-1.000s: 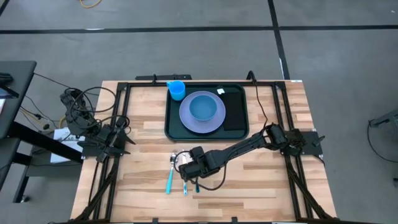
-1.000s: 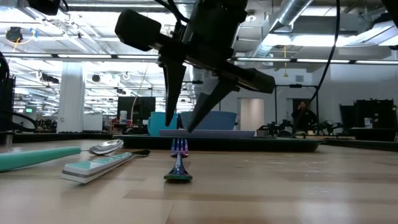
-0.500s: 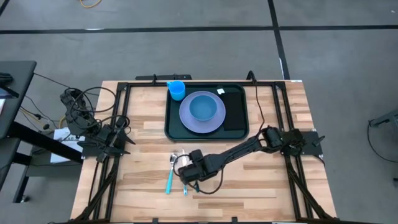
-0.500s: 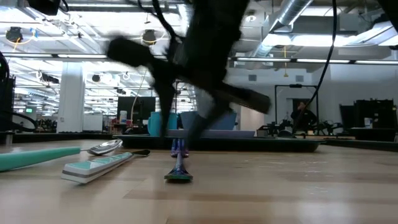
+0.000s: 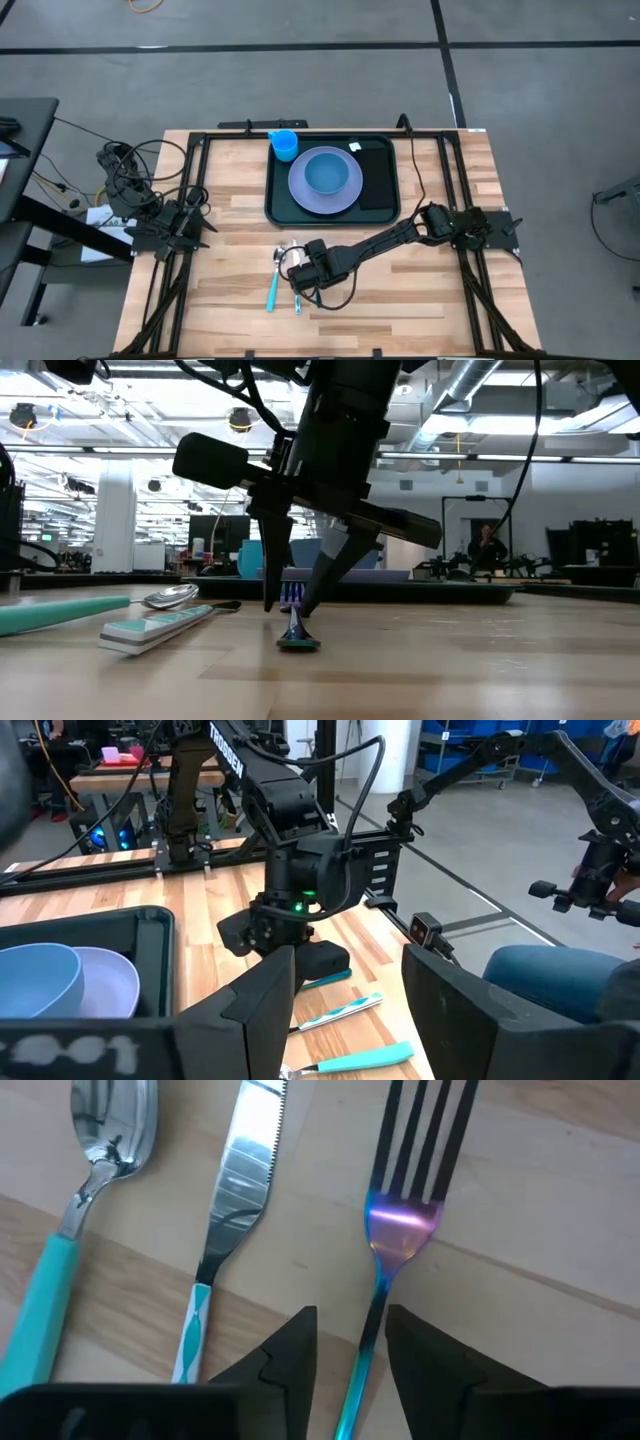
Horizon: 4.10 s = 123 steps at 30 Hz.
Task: Set up tray
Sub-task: Put the fork on top of the table napkin to the right of the purple plate on the tray
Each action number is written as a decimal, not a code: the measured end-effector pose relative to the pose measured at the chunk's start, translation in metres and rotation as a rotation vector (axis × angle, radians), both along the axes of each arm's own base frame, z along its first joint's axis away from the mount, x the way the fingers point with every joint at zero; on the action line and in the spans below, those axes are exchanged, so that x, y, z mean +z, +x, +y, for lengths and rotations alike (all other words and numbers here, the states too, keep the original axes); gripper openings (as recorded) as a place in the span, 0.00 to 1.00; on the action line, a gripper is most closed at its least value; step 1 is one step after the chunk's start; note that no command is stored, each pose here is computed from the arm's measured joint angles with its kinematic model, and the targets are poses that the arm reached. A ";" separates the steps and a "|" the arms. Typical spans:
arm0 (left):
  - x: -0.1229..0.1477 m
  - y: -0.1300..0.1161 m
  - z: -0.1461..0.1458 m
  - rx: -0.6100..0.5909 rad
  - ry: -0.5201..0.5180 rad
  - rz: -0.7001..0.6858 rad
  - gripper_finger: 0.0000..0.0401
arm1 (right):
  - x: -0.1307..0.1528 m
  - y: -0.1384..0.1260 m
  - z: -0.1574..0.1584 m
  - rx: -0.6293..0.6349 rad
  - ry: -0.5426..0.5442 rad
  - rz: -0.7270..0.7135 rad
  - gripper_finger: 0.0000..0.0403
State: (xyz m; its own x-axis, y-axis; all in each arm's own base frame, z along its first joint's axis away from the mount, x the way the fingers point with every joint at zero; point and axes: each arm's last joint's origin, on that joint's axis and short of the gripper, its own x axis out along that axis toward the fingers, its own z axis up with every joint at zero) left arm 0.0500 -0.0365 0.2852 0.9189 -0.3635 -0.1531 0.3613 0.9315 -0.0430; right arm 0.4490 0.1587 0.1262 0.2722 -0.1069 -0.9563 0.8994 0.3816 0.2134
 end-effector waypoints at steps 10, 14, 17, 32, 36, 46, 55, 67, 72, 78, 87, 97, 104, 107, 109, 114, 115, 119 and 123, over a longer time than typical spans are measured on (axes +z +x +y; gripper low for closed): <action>0.000 0.000 0.000 0.001 -0.001 0.000 0.44 | -0.002 -0.001 0.000 -0.006 0.007 0.015 0.04; 0.000 0.000 0.000 0.000 -0.001 0.000 0.44 | -0.002 -0.001 0.000 -0.006 0.011 0.012 0.03; 0.000 0.000 0.000 0.001 0.000 0.000 0.44 | -0.002 -0.001 0.000 -0.006 0.013 0.013 0.04; 0.000 0.000 0.000 0.001 0.000 0.001 0.44 | 0.041 -0.017 -0.012 -0.004 -0.022 0.049 0.01; 0.000 0.000 0.000 0.001 0.000 0.001 0.44 | 0.054 -0.025 -0.019 -0.013 -0.048 0.097 0.01; 0.000 0.000 0.000 0.001 -0.001 0.000 0.44 | 0.102 -0.051 -0.044 -0.051 -0.113 0.165 0.00; 0.000 0.000 0.000 0.000 0.000 0.001 0.44 | 0.141 -0.073 -0.085 -0.089 -0.143 0.243 0.00; 0.000 0.000 0.000 0.001 -0.001 0.000 0.44 | 0.169 -0.088 -0.175 -0.077 -0.144 0.322 0.00; 0.000 0.000 0.000 0.002 -0.001 0.000 0.44 | 0.171 -0.094 -0.218 -0.065 -0.139 0.347 0.00; 0.000 0.000 0.000 0.003 -0.001 0.000 0.44 | 0.171 -0.104 -0.265 -0.074 -0.131 0.372 0.01; 0.000 0.000 0.001 0.032 0.002 -0.004 0.44 | 0.160 -0.118 -0.316 -0.106 -0.136 0.364 0.01; 0.000 0.001 0.002 0.060 0.001 -0.004 0.44 | 0.096 -0.135 -0.351 -0.160 -0.046 0.331 0.01; -0.001 0.001 0.002 0.070 0.004 -0.002 0.44 | 0.065 -0.141 -0.358 -0.174 -0.013 0.269 0.01; -0.001 0.001 0.002 0.081 0.006 0.000 0.44 | 0.057 -0.144 -0.354 -0.173 -0.001 0.290 0.01; -0.001 0.001 0.002 0.083 0.003 0.001 0.44 | 0.054 -0.143 -0.351 -0.167 -0.004 0.290 0.01; -0.001 0.001 0.002 0.086 0.002 0.001 0.44 | 0.042 -0.143 -0.346 -0.179 -0.006 0.275 0.01; -0.001 0.001 0.002 0.086 0.002 0.002 0.44 | 0.039 -0.144 -0.345 -0.184 -0.004 0.276 0.01; -0.001 0.001 0.002 0.086 0.002 0.001 0.44 | 0.028 -0.147 -0.343 -0.205 -0.001 0.262 0.01; -0.001 0.001 0.002 0.086 0.002 0.001 0.44 | 0.023 -0.147 -0.343 -0.214 0.006 0.234 0.01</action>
State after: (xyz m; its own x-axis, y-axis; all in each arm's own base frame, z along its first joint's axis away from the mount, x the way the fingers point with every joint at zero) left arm 0.0507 -0.0340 0.2844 0.9466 -0.2827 -0.1552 0.2797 0.9592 -0.0414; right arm 0.3021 -0.1838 0.1491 0.0162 -0.1323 -0.9911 0.9841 0.1776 -0.0076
